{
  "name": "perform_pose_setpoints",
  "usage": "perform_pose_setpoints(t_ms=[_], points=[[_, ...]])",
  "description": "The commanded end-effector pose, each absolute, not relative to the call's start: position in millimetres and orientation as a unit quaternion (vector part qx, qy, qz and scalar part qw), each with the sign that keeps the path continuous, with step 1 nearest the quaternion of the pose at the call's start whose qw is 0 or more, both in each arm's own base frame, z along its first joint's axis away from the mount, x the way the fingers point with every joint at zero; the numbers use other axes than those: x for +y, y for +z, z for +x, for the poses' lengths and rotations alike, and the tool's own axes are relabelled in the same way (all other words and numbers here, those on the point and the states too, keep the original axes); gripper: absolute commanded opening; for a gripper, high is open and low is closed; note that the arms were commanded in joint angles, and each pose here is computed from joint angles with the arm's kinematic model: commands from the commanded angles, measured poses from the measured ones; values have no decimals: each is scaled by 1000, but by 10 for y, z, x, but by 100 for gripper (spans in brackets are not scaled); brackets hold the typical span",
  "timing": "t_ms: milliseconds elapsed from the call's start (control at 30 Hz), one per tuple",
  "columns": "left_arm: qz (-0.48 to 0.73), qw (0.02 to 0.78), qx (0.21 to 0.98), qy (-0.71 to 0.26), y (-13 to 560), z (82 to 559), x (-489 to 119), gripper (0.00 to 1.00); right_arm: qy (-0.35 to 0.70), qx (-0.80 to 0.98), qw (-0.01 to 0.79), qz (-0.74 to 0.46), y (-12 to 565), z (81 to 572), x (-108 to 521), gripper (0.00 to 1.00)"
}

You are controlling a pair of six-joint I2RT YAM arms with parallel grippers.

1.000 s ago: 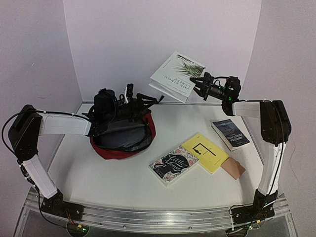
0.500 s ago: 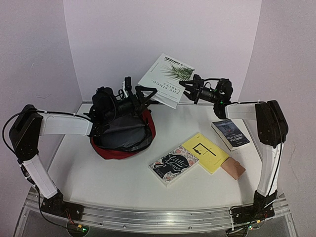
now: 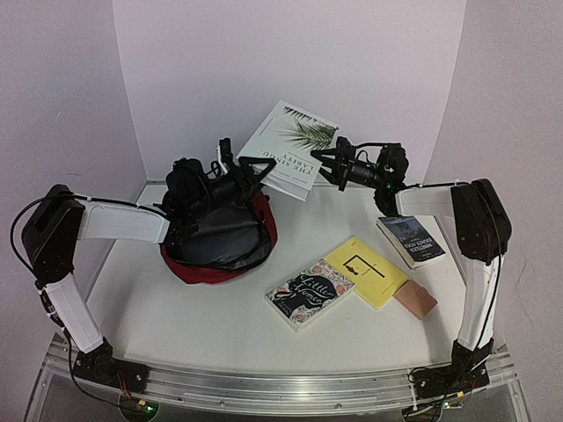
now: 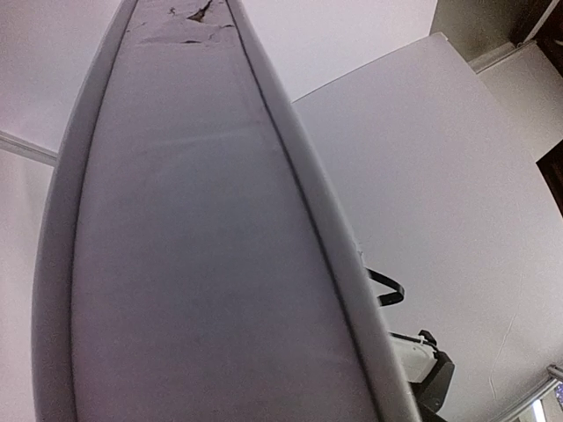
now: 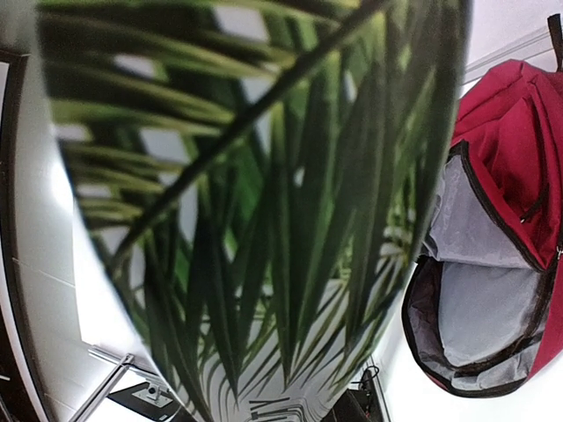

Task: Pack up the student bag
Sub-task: Pick up the book from the center of the board, then move the student bag to the center of the board.

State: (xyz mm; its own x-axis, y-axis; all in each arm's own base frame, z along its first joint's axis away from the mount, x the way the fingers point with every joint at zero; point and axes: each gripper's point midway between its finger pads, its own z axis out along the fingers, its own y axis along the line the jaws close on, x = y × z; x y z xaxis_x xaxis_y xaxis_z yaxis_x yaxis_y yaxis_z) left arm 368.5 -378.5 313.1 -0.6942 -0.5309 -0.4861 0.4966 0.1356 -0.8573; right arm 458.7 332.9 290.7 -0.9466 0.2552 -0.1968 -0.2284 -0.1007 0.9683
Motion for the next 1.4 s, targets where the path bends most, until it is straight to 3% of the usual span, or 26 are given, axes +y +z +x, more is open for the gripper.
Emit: perform_pose_setpoints(t_ms=[0, 100, 267, 400, 533, 800, 1367], points=[[-10, 423, 595, -683, 3445, 3625, -3709, 42, 750, 632, 189, -38, 3181, 4412, 3411, 29], [-22, 433, 593, -678, 3440, 3620, -3630, 27, 746, 637, 191, -37, 3152, 4423, 3420, 41], [-52, 475, 592, -650, 3499, 3575, -3354, 13, 696, 679, 229, -42, 3020, 4528, 3387, 70], [-98, 519, 603, -597, 3600, 3566, -3007, 2, 591, 755, 280, -60, 2729, 4660, 3283, 82], [-145, 565, 607, -540, 3733, 3505, -2586, 0, 516, 794, 306, -96, 2462, 4833, 3215, 89], [-181, 610, 609, -474, 3927, 3361, -2124, 0, 433, 844, 289, -131, 1873, 5211, 3562, 86], [-202, 609, 617, -456, 3846, 3212, -1898, 0, 347, 862, 320, -186, 824, 5530, 4373, 75]])
